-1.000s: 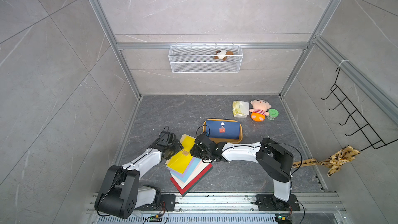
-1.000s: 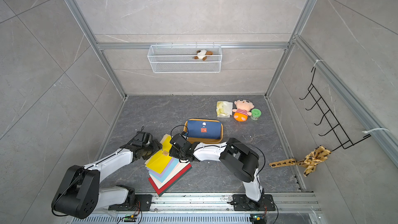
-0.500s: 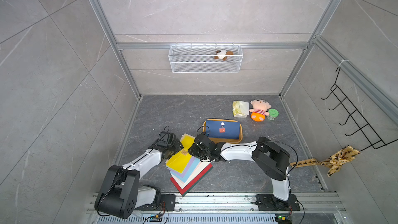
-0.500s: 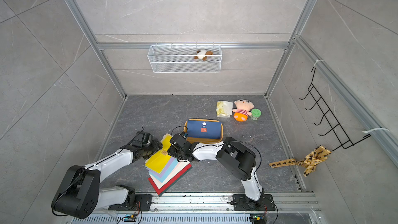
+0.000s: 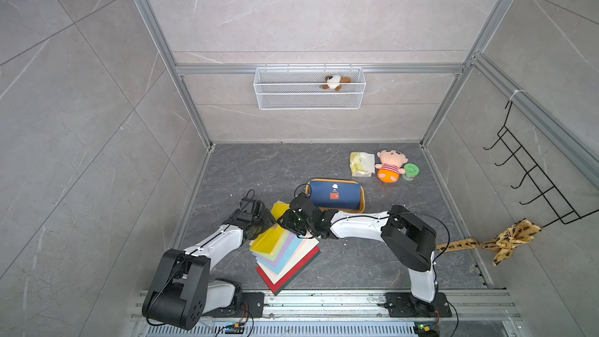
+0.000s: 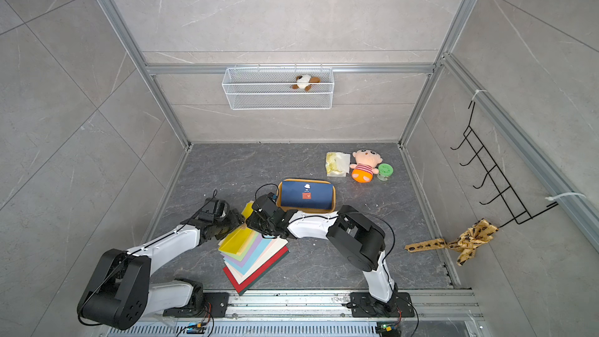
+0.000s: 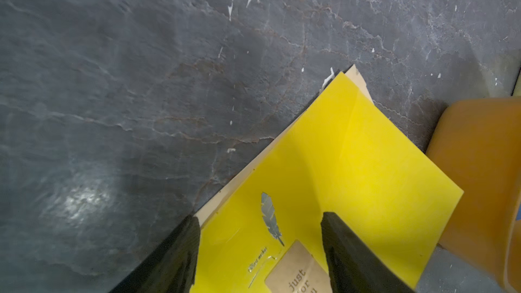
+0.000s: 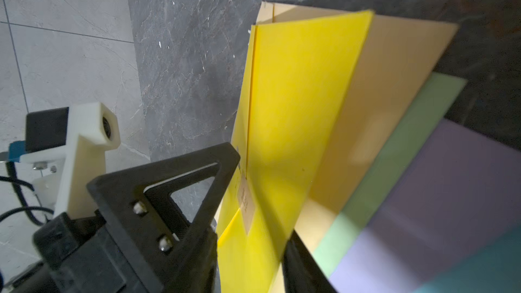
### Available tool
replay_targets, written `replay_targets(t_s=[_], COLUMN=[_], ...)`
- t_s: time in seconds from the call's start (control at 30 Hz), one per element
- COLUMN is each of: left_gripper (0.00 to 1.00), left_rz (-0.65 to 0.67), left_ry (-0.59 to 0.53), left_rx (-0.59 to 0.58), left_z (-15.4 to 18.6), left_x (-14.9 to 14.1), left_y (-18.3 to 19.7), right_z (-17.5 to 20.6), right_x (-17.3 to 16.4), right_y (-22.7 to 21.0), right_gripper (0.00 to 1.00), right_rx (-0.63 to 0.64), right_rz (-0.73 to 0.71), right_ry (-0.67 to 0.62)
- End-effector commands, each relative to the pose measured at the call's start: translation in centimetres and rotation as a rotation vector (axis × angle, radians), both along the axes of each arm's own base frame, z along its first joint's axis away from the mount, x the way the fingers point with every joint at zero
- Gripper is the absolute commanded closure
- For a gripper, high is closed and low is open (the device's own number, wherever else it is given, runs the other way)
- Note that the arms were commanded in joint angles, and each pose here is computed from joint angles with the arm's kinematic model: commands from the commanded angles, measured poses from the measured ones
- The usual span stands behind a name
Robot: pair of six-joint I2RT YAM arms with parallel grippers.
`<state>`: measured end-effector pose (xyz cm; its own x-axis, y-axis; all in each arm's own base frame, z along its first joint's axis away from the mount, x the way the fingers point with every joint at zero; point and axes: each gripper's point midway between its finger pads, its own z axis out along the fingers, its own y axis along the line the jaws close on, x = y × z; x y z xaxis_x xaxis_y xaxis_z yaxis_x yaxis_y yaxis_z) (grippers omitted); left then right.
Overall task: Put the sealed envelopes into the storage box
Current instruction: Pick up the envelope from the center of the board.
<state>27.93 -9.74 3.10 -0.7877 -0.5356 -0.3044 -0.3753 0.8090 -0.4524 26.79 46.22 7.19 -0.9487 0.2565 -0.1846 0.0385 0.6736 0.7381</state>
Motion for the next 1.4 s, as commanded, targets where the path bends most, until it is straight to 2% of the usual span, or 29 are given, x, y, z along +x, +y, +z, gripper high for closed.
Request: replay_targets(t_s=[0.0,0.4,0.6,0.7,0.8,0.93,1.03,1.13,1.23,1.37], left_gripper=[0.26,0.26,0.27,0.24,0.21,0.20,0.22,0.22,0.22,0.25], left_rz=[-0.031,-0.035,-0.024,-0.005,0.008,-0.063,-0.226,-0.425,-0.576,-0.674], left_ry=[0.139,0.123,0.092,0.023,-0.075,-0.244,-0.414,-0.568,-0.638,-0.665], left_rx=[0.003,-0.031,-0.033,0.007,0.040,0.015,-0.077,-0.224,-0.361,-0.474], left_z=[-2.9,-2.4,-1.1,2.0,6.7,13.4,18.7,23.4,25.9,26.8], left_x=[-3.4,-3.4,-2.9,-1.6,0.0,1.4,1.4,0.3,-1.1,-2.2], left_y=[0.2,-0.3,-0.2,0.6,1.7,1.4,-1.3,-4.8,-7.3,-8.8], right_z=[-0.2,-1.0,0.4,1.9,5.2,11.4,15.7,19.0,20.9,22.1], right_x=[0.1,0.3,0.4,0.3,0.3,0.3,0.1,-0.9,-1.9,-3.6], right_y=[1.2,2.7,3.0,2.7,2.7,1.4,-1.3,-3.5,-5.6,-6.7], right_gripper=[0.62,0.78,1.00,1.00,1.00,1.00,1.00,1.00,1.00,1.00], right_rx=[0.031,0.059,0.079,0.090,0.104,0.138,0.185,0.299,0.406,0.474], right_rz=[0.011,0.025,0.039,0.052,0.111,0.251,0.304,0.402,0.438,0.492], right_ry=[0.018,0.054,0.026,-0.009,-0.101,-0.313,-0.456,-0.511,-0.540,-0.556])
